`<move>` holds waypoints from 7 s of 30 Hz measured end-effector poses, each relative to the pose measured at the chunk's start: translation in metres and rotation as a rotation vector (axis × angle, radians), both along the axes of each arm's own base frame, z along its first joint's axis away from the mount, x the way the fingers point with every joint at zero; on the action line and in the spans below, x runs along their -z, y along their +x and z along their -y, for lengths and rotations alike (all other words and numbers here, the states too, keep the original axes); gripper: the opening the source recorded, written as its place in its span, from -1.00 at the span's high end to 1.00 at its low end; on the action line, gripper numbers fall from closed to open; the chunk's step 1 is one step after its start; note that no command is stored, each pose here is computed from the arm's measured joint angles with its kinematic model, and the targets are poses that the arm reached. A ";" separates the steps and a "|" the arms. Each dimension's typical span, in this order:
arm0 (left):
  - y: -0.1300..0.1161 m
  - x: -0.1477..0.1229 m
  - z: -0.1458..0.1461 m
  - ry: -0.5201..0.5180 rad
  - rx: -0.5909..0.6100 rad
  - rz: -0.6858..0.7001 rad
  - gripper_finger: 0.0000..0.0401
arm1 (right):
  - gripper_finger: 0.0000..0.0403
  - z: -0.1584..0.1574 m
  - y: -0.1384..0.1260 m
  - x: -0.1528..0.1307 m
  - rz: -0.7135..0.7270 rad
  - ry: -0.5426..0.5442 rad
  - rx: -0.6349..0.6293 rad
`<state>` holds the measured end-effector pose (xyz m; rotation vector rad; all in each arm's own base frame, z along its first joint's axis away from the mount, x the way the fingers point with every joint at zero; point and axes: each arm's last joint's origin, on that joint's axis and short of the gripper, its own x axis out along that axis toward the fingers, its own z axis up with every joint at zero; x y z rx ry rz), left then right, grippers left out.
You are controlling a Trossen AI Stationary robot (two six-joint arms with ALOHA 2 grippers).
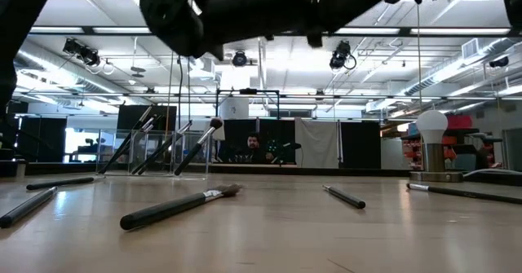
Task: Pick & Place Makeup Brushes
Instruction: Put the black eyeshadow brush into the transparent organizer
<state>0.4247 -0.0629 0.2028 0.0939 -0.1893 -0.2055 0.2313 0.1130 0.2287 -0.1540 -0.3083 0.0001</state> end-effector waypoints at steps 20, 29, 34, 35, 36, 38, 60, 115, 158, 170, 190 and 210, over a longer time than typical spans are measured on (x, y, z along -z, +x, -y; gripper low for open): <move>0.000 -0.010 0.017 0.036 0.040 0.062 0.92 | 0.93 -0.004 0.007 0.006 0.012 0.002 0.000; 0.001 0.001 0.026 0.004 -0.125 -0.104 0.92 | 0.77 -0.011 -0.005 0.000 -0.029 -0.023 0.122; -0.006 0.006 0.025 0.012 -0.276 -0.265 0.92 | 0.59 -0.018 -0.019 -0.011 -0.038 -0.031 0.185; -0.009 0.003 0.025 -0.004 -0.298 -0.279 0.92 | 0.56 -0.019 -0.022 -0.015 -0.032 -0.031 0.192; -0.012 0.001 0.024 -0.010 -0.312 -0.294 0.92 | 0.54 -0.020 -0.025 -0.016 -0.030 -0.034 0.200; -0.021 0.002 0.025 -0.009 -0.341 -0.337 0.92 | 0.50 -0.024 -0.028 -0.016 -0.051 -0.061 0.215; -0.174 -0.004 -0.080 -0.319 -0.992 -0.640 0.92 | 0.49 -0.015 -0.018 -0.004 -0.146 -0.024 0.240; -0.190 -0.008 -0.110 -0.473 -0.904 -0.777 0.30 | 0.49 -0.013 -0.014 0.003 -0.192 -0.022 0.185; -0.132 0.048 0.078 -0.104 -0.568 -0.256 0.93 | -0.05 0.014 -0.034 0.088 -0.945 0.398 0.345; -0.122 0.051 0.061 -0.134 -0.525 -0.272 0.93 | 0.15 0.000 -0.062 0.101 -1.150 0.553 0.368; -0.119 0.051 0.055 -0.128 -0.546 -0.274 0.93 | -0.09 0.007 -0.060 0.114 -0.998 0.404 0.590; -0.120 0.052 0.054 -0.123 -0.547 -0.279 0.93 | 0.36 0.005 -0.061 0.160 -0.978 0.455 0.679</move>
